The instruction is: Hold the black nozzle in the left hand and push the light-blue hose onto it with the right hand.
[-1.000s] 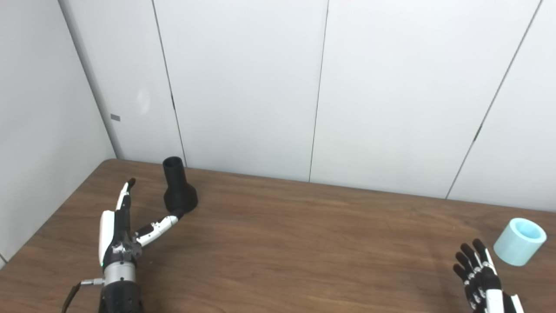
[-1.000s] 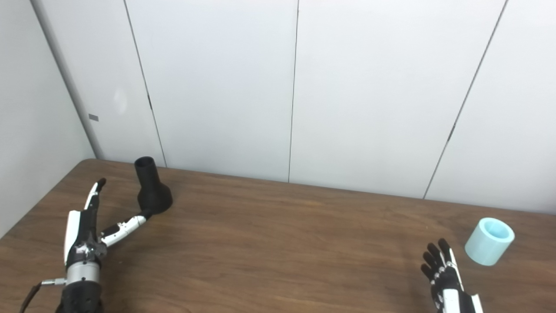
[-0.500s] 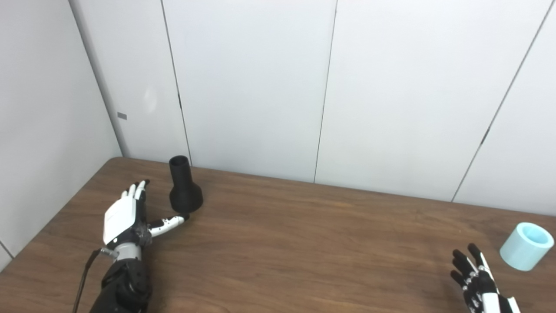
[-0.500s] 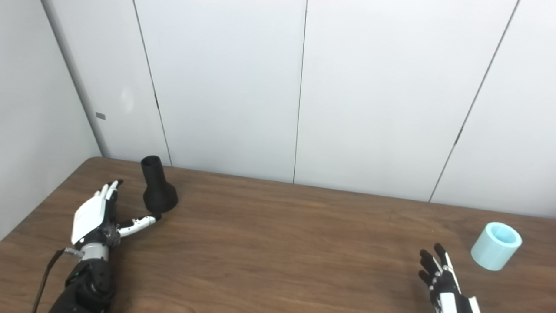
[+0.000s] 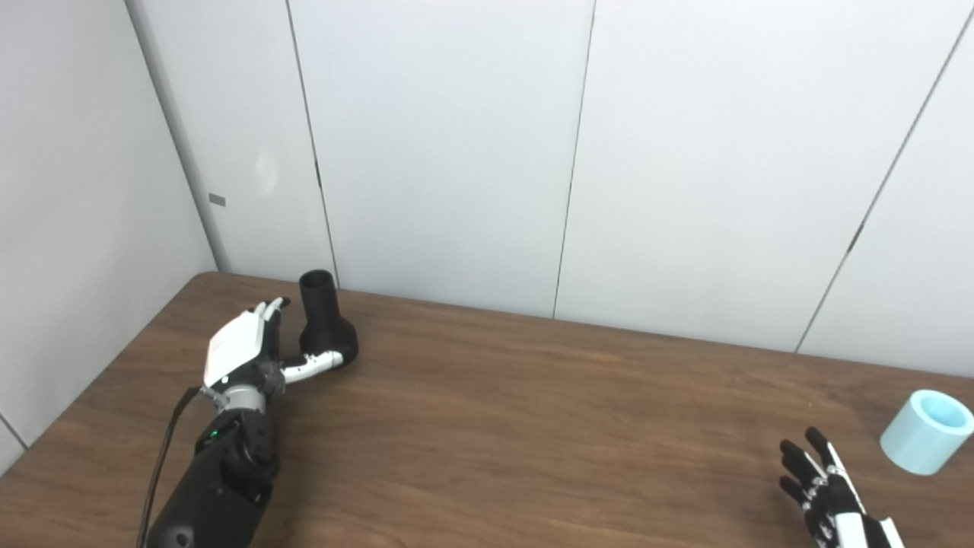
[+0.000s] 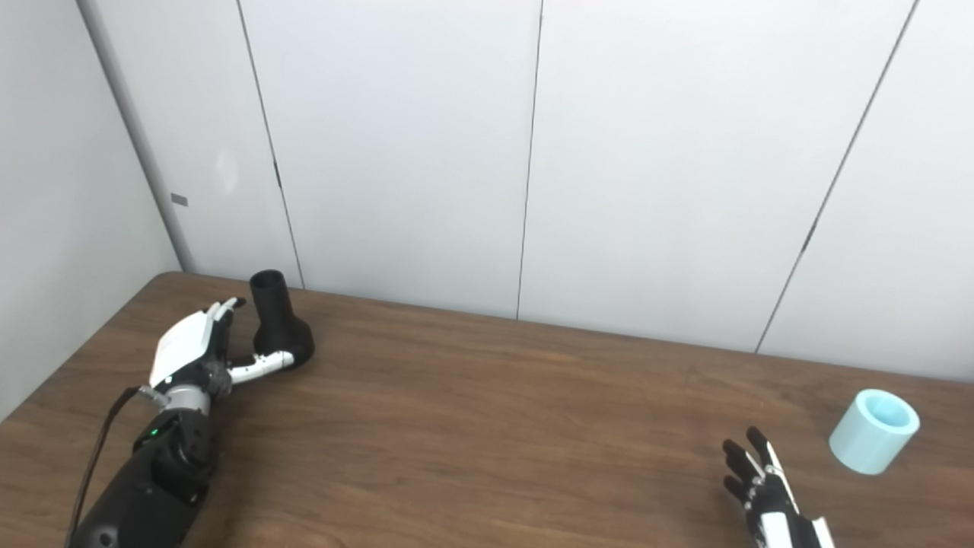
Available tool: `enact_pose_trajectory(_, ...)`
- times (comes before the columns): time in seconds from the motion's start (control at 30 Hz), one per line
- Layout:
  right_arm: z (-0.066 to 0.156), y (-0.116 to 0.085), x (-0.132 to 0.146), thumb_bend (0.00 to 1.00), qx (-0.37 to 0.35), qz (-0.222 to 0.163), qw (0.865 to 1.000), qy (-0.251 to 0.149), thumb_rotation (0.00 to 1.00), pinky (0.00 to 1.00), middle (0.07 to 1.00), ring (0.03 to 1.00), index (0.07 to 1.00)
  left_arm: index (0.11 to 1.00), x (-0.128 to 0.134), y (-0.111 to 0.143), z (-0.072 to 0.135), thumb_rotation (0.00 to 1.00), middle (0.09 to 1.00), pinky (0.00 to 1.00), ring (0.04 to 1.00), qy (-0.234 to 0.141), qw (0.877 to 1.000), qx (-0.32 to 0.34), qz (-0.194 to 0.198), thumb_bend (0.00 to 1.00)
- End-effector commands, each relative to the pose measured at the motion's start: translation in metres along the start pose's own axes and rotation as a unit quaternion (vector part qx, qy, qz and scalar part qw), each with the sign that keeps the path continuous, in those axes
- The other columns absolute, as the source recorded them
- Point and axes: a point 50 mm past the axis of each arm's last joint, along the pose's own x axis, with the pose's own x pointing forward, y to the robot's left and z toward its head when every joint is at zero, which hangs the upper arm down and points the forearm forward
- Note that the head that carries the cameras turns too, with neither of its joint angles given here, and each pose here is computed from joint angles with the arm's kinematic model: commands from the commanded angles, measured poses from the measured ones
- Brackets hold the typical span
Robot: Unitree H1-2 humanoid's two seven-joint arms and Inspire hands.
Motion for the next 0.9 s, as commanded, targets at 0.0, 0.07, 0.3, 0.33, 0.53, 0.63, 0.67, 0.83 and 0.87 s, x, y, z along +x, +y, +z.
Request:
enact_pose_trajectory(0.0,-0.05,-0.011,-0.044,0.67,-0.006,-0.014,0.994,0.105,1.0,0.88,0.887,0.903,0.958,0.921,0.018,0.019,0.02,0.56,0.962,1.0,1.0,-0.024,0.999,-0.007,0.038,0.94)
enact_pose_trajectory(0.07,-0.05,-0.011,-0.044,0.67,-0.008,-0.014,0.994,0.106,1.0,0.9,0.88,0.908,0.959,0.916,0.02,0.017,0.019,0.58,0.961,1.0,1.0,-0.019,0.999,0.001,0.036,0.93)
enact_pose_trajectory(0.3,-0.05,-0.01,-0.044,0.65,-0.023,-0.008,0.994,0.106,1.0,0.97,0.871,0.922,0.97,0.891,0.025,0.011,0.017,0.56,0.938,1.0,0.99,-0.016,0.999,0.008,0.032,0.92)
enact_pose_trajectory(0.33,-0.05,-0.01,-0.044,0.65,-0.023,-0.008,0.994,0.106,1.0,0.97,0.869,0.922,0.972,0.886,0.025,0.011,0.017,0.55,0.932,1.0,0.984,-0.016,0.999,0.007,0.033,0.92)
enact_pose_trajectory(0.53,-0.049,-0.01,-0.044,0.67,-0.036,-0.005,0.994,0.108,1.0,0.99,0.867,0.926,0.974,0.861,0.027,0.007,0.019,0.51,0.905,0.99,0.949,-0.011,0.999,-0.002,0.031,0.92)
enact_pose_trajectory(0.63,-0.05,-0.009,-0.044,0.69,-0.039,-0.008,0.993,0.111,1.0,1.0,0.861,0.927,0.968,0.858,0.03,0.005,0.022,0.53,0.896,0.99,0.939,-0.007,1.0,-0.001,0.029,0.93)
enact_pose_trajectory(0.67,-0.049,-0.009,-0.044,0.69,-0.04,-0.008,0.993,0.112,1.0,1.0,0.859,0.929,0.964,0.855,0.03,0.005,0.023,0.52,0.895,0.99,0.942,-0.006,1.0,-0.003,0.028,0.93)
enact_pose_trajectory(0.83,-0.047,-0.008,-0.045,0.68,-0.046,-0.006,0.992,0.113,1.0,1.0,0.858,0.925,0.956,0.862,0.035,0.003,0.025,0.53,0.905,1.0,0.955,-0.008,1.0,-0.002,0.018,0.93)
enact_pose_trajectory(0.87,-0.047,-0.008,-0.045,0.68,-0.046,-0.006,0.992,0.113,1.0,1.0,0.857,0.925,0.955,0.866,0.035,0.003,0.025,0.53,0.912,1.0,0.962,-0.008,1.0,-0.002,0.017,0.93)
